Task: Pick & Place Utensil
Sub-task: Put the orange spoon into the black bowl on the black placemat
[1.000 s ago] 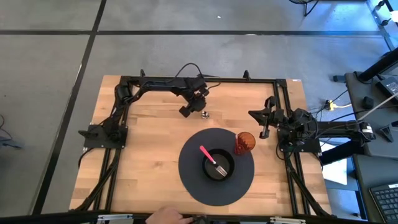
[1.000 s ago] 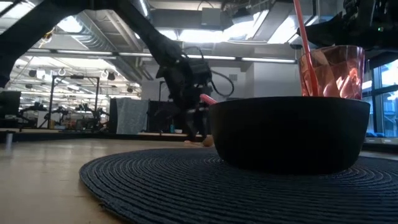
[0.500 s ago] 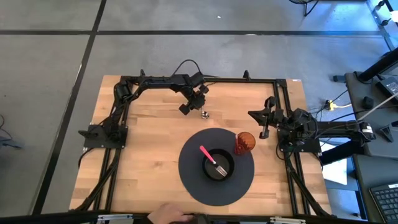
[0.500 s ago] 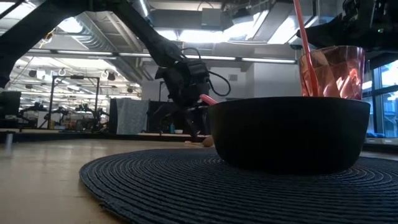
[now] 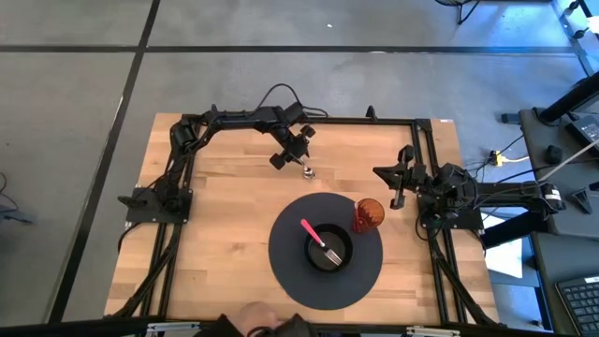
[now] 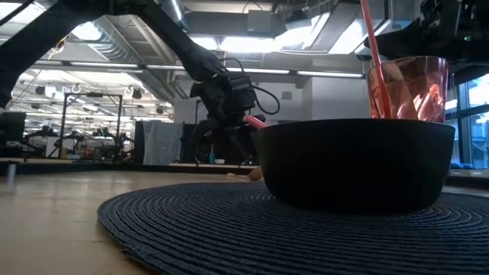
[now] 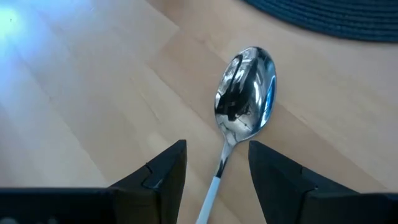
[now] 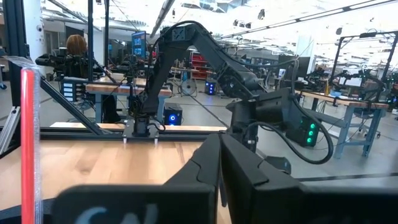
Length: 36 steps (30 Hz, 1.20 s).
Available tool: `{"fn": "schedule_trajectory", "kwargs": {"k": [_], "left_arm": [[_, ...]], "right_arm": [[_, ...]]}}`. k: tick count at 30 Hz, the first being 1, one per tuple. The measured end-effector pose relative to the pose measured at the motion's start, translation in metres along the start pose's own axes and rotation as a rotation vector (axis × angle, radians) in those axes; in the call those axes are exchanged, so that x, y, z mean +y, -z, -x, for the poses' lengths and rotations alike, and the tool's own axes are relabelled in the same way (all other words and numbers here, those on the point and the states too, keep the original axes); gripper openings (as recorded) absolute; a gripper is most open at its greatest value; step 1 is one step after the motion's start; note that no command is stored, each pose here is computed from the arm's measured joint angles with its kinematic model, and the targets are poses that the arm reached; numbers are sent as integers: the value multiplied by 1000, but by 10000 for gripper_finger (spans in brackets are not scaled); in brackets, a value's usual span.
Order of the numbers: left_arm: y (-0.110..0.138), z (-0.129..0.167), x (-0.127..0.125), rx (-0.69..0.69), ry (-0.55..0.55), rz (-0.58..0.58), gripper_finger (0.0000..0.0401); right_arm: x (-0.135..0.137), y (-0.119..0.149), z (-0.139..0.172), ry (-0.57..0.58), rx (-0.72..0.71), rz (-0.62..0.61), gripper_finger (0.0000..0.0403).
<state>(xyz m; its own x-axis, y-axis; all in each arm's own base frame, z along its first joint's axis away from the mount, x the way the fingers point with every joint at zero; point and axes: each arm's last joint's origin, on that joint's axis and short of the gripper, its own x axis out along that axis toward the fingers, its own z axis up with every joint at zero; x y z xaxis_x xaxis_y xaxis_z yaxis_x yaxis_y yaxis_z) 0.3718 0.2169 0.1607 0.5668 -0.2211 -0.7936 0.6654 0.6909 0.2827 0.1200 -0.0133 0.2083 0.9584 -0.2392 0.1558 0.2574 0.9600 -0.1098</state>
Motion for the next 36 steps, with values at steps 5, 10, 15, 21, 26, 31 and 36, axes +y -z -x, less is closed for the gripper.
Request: {"fn": "schedule_trajectory", "kwargs": {"k": [5,10,15,21,26,31,36], "left_arm": [[2,2,0,-37,13,26,166],[1,1,0,-38,15,47,166],[-9,5,-5,-20,34,92,166],[-49,52,-13,10,-15,143,142],[-90,119,-27,-120,-124,151,92],[-110,182,-75,-265,-191,136,24],[-105,215,-137,-445,-358,152,3]], "right_arm": [[0,0,0,0,0,0,16],[0,0,0,0,0,0,16],[0,0,0,0,0,0,16],[0,-1,0,2,-14,24,16],[-1,-4,0,8,-34,17,16],[-2,-3,0,58,-25,11,16],[-4,-13,-2,63,25,-5,11]]}}
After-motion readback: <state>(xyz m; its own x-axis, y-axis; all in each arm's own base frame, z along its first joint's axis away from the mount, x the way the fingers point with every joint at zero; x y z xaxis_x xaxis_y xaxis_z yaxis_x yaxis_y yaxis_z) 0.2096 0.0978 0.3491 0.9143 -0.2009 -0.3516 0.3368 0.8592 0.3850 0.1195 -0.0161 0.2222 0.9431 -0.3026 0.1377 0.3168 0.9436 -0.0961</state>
